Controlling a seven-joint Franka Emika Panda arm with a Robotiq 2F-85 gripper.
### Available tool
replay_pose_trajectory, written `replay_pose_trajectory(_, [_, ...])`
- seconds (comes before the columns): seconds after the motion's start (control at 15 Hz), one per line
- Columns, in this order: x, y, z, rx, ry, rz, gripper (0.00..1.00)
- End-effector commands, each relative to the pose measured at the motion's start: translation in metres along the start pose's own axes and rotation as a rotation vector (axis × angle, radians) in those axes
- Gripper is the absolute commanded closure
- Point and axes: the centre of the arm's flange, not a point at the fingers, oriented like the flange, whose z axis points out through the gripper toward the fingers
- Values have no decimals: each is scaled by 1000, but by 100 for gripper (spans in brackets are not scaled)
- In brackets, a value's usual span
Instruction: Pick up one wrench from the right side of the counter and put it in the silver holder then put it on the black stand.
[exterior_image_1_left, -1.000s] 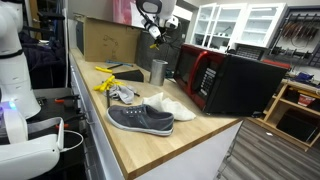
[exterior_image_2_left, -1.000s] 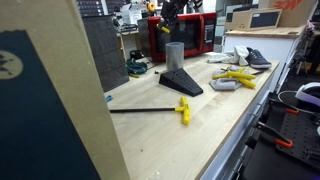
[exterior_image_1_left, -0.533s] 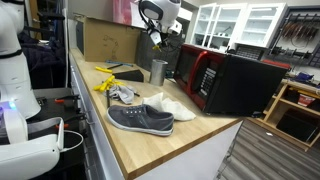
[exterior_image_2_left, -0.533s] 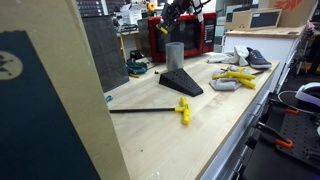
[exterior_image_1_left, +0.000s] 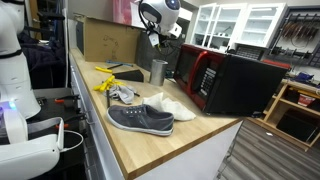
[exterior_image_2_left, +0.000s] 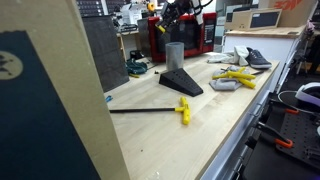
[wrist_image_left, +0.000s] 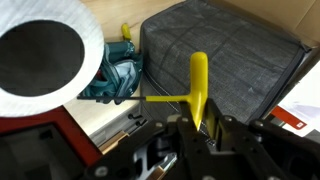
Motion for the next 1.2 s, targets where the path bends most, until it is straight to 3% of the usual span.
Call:
replay_pose_trajectory(0.0, [-18, 1, -13, 31, -12, 48, 95])
replay_pose_trajectory(0.53, [-37, 21, -40, 7, 33, 62, 95])
replay_pose_trajectory(1.13, [-53, 38, -27, 52, 78, 49, 95])
